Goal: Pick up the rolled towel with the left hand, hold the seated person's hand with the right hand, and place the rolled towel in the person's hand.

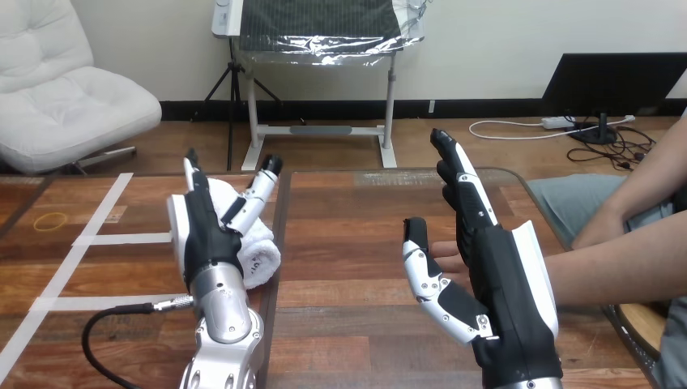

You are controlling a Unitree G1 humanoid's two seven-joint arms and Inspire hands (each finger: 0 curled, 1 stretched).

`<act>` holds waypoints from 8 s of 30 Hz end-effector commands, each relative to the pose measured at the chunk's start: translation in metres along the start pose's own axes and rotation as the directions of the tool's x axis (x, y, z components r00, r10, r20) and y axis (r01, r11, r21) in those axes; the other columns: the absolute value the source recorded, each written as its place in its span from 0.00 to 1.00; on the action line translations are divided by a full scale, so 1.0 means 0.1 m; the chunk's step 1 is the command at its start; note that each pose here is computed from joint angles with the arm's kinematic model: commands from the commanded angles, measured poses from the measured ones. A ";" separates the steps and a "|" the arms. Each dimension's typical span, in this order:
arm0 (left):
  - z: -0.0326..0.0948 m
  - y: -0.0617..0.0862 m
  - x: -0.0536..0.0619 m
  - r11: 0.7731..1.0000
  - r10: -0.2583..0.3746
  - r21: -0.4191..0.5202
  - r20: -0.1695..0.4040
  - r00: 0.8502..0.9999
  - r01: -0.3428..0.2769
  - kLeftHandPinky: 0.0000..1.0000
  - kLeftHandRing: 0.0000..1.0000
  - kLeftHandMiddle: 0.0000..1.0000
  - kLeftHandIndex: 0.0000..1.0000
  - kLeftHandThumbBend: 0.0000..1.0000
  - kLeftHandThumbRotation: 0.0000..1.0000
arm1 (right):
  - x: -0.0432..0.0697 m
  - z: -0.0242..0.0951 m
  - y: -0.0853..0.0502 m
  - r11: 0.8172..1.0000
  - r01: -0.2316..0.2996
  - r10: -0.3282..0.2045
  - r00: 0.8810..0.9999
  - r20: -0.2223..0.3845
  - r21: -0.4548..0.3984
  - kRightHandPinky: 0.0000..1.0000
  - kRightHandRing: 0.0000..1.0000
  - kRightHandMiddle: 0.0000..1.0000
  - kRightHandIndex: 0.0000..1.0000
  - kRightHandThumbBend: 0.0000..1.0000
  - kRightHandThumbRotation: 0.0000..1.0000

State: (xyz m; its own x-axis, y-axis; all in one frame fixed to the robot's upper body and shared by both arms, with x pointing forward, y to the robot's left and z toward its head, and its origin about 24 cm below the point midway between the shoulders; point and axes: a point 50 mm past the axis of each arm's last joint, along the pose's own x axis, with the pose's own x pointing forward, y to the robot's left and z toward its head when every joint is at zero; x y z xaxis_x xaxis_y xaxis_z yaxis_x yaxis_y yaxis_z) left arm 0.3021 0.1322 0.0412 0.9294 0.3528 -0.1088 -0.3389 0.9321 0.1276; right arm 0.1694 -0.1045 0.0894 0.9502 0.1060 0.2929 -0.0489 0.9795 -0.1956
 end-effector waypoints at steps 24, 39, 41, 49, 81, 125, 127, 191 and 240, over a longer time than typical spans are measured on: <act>0.12 -0.09 -0.06 0.998 0.066 -0.005 0.083 0.994 -0.066 0.97 1.00 1.00 1.00 0.74 0.51 | 0.11 0.17 0.00 0.999 0.043 -0.045 0.995 0.093 0.029 1.00 1.00 1.00 0.96 0.00 0.00; 0.09 -0.07 0.01 0.995 0.078 0.057 0.004 0.997 -0.078 0.94 1.00 1.00 1.00 0.78 0.52 | 0.11 0.17 0.00 0.999 0.041 -0.043 0.994 0.096 0.022 1.00 1.00 1.00 0.95 0.00 0.00; 0.09 -0.07 0.02 0.995 0.078 0.062 -0.003 0.997 -0.078 0.94 1.00 1.00 1.00 0.78 0.53 | 0.11 0.17 0.00 0.999 0.041 -0.043 0.995 0.094 0.020 1.00 1.00 1.00 0.95 0.00 0.00; 0.07 -0.08 0.05 0.998 0.047 0.044 -0.060 0.997 -0.045 0.94 1.00 1.00 1.00 0.80 0.51 | 0.11 0.16 0.00 0.999 0.038 -0.040 0.995 0.095 0.022 1.00 1.00 1.00 0.95 0.00 0.00; 0.01 -0.14 0.02 1.000 -0.014 0.025 -0.107 0.994 0.017 0.95 1.00 1.00 1.00 0.79 0.37 | 0.12 0.16 0.00 0.999 0.037 -0.039 0.995 0.091 0.024 1.00 1.00 1.00 0.94 0.00 0.00; -0.04 -0.20 0.01 0.998 -0.011 0.067 -0.155 0.988 0.021 1.00 1.00 1.00 1.00 0.78 0.39 | 0.11 0.16 0.01 0.999 0.034 -0.035 0.996 0.084 0.010 1.00 1.00 1.00 0.95 0.00 0.00; -0.04 -0.20 0.01 0.998 -0.009 0.067 -0.156 0.988 0.020 1.00 1.00 1.00 1.00 0.78 0.39 | 0.11 0.16 0.01 0.999 0.032 -0.033 0.996 0.084 0.013 1.00 1.00 1.00 0.95 0.00 0.00; -0.10 -0.09 0.17 0.843 -0.009 0.523 -0.217 0.976 0.124 0.85 0.91 0.97 1.00 0.70 0.33 | 0.10 0.16 -0.01 1.000 0.026 -0.025 0.997 0.073 -0.012 1.00 1.00 1.00 0.94 0.00 0.00; -0.08 0.04 0.27 0.415 -0.030 0.904 -0.103 0.994 0.106 0.12 0.18 0.30 0.66 0.70 0.39 | 0.09 0.14 -0.01 1.000 0.016 -0.014 0.999 0.051 -0.024 1.00 1.00 1.00 0.96 0.00 0.00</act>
State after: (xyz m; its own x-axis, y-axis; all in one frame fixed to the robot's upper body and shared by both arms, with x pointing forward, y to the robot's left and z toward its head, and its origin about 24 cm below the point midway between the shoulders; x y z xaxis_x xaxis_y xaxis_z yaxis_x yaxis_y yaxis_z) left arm 0.3156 0.1496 0.0149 0.8858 0.3514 -0.3031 0.1619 0.3781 0.9115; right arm 0.1699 -0.1035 0.0897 0.9557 0.1227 0.2675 -0.0577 0.9695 -0.2384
